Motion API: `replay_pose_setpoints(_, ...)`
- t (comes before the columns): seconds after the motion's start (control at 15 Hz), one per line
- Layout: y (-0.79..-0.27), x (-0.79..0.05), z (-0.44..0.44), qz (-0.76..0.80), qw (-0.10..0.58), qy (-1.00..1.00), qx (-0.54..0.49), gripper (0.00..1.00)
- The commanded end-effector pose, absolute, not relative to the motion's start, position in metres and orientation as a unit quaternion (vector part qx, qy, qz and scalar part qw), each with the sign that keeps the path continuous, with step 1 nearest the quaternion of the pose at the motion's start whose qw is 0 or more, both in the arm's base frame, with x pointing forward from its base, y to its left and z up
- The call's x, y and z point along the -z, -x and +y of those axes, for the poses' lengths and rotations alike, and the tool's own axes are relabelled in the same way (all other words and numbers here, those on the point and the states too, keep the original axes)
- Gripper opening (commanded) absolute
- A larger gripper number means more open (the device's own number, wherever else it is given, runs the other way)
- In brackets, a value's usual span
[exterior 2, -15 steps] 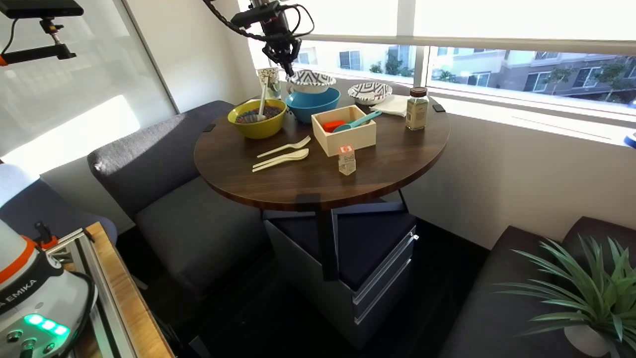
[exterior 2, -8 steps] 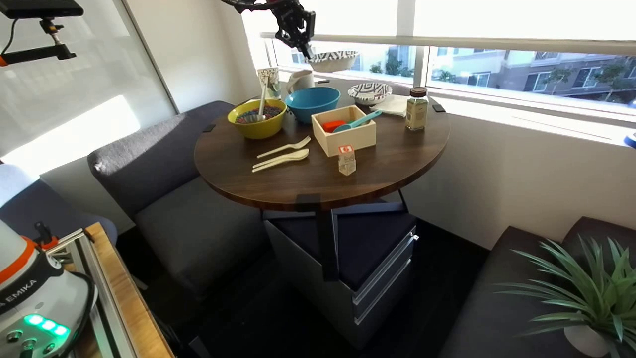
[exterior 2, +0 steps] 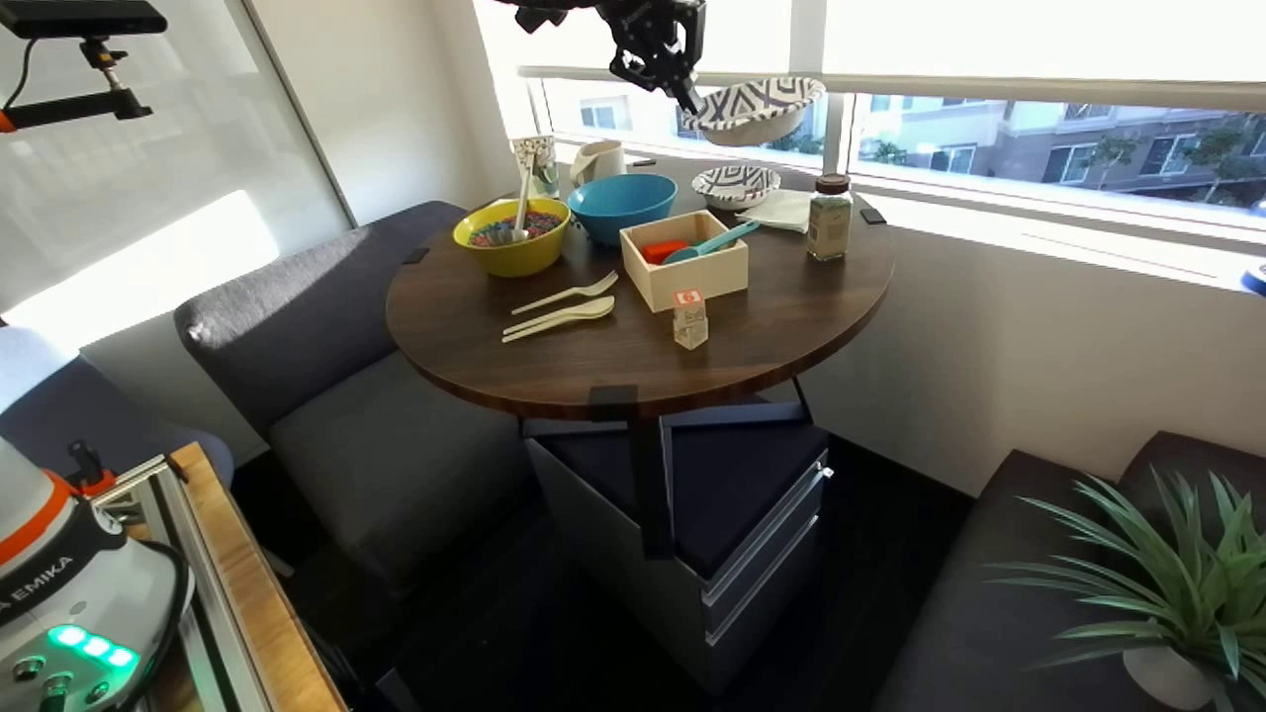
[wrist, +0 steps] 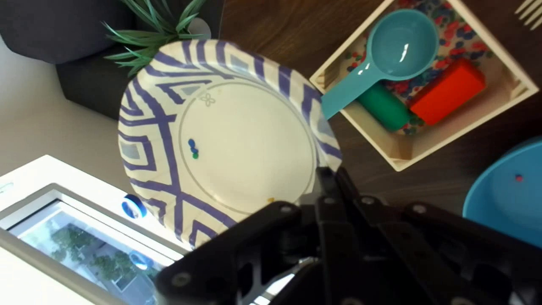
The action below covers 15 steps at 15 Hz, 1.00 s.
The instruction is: Remove the white plate from the blue bowl and put it on the right side of the table
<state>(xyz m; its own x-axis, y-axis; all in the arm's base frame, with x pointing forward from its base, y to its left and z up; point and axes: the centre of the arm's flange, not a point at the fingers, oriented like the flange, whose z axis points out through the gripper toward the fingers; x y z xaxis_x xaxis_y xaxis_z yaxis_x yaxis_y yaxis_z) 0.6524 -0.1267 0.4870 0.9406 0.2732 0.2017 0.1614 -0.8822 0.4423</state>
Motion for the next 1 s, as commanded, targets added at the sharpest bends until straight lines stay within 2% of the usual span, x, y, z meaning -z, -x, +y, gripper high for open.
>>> replay_pose_setpoints(0.0, -0.609, -0.475, -0.165, 0.152, 0.168, -0.963, -0.146, 0.01)
replay_pose_setpoints(0.33, -0.579, -0.454, -0.216, 0.167, 0.139, -0.968, -0.125, 0.01)
replay_pose_setpoints(0.47, -0.574, -0.452, -0.23, 0.158, 0.116, -0.969, -0.147, 0.01)
replay_pose_setpoints(0.53, -0.589, -0.454, -0.221, 0.154, 0.137, -0.97, -0.126, 0.03)
replay_pose_setpoints(0.93, -0.584, -0.454, -0.231, 0.15, 0.127, -0.971, -0.139, 0.03)
